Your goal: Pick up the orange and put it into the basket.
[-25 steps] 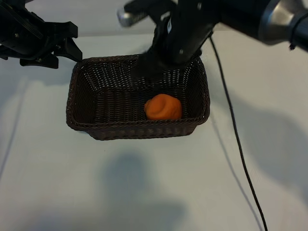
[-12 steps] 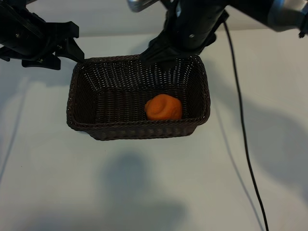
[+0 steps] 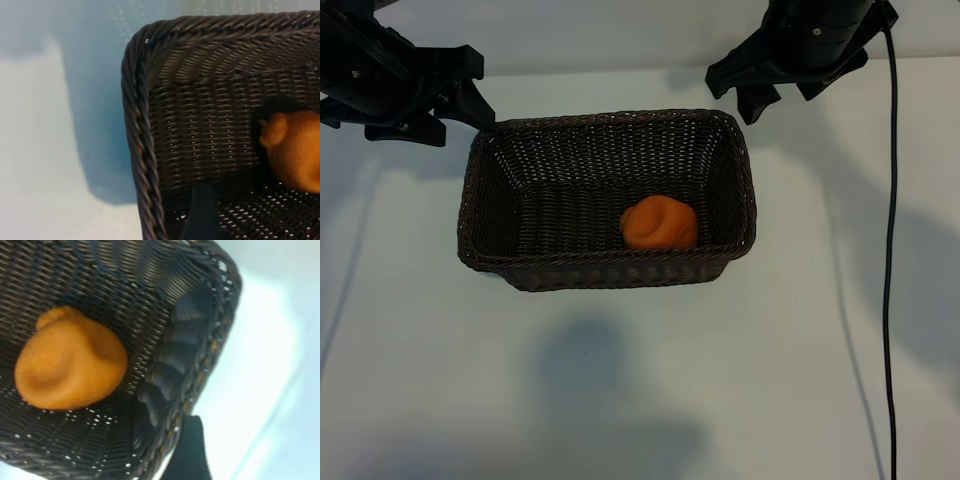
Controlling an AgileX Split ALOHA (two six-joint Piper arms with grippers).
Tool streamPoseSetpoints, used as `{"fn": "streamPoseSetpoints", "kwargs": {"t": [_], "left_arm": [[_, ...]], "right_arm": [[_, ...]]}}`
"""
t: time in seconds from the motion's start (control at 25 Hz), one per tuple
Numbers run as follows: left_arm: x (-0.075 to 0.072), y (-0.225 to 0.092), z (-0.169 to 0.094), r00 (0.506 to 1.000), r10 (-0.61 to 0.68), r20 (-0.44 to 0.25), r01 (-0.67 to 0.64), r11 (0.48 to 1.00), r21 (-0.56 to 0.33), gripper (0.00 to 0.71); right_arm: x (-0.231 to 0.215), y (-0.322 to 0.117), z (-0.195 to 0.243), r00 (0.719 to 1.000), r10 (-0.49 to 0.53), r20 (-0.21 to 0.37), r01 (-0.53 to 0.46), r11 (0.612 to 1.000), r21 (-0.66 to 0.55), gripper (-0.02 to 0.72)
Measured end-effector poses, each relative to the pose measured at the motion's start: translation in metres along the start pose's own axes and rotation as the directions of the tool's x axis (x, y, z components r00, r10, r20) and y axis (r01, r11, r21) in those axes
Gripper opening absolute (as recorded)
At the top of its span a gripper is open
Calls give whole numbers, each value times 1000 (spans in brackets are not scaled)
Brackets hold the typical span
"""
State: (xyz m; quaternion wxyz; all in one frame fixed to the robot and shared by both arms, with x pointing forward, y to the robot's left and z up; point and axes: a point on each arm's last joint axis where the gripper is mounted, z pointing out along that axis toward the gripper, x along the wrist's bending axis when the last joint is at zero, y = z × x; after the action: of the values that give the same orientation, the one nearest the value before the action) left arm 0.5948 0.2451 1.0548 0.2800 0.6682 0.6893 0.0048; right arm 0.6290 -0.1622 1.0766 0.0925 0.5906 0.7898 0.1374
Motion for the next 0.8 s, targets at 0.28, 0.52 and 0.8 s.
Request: {"fn": "streamPoseSetpoints", "kwargs": {"t": [0.28, 0.52, 0.8], "left_arm": [[0, 0, 0, 1000, -1, 1, 1, 1000, 1, 589], [0, 0, 0, 1000, -1, 1, 1, 1000, 1, 589], [0, 0, 0, 1000, -1, 1, 1, 1000, 1, 589]], "right_arm": [[0, 0, 0, 1000, -11, 0, 11, 1000, 1, 595], [0, -1, 0, 1000, -10, 1, 10, 1000, 10, 595], [1, -1, 0, 1000, -7, -9, 7, 1000, 13, 594]]}}
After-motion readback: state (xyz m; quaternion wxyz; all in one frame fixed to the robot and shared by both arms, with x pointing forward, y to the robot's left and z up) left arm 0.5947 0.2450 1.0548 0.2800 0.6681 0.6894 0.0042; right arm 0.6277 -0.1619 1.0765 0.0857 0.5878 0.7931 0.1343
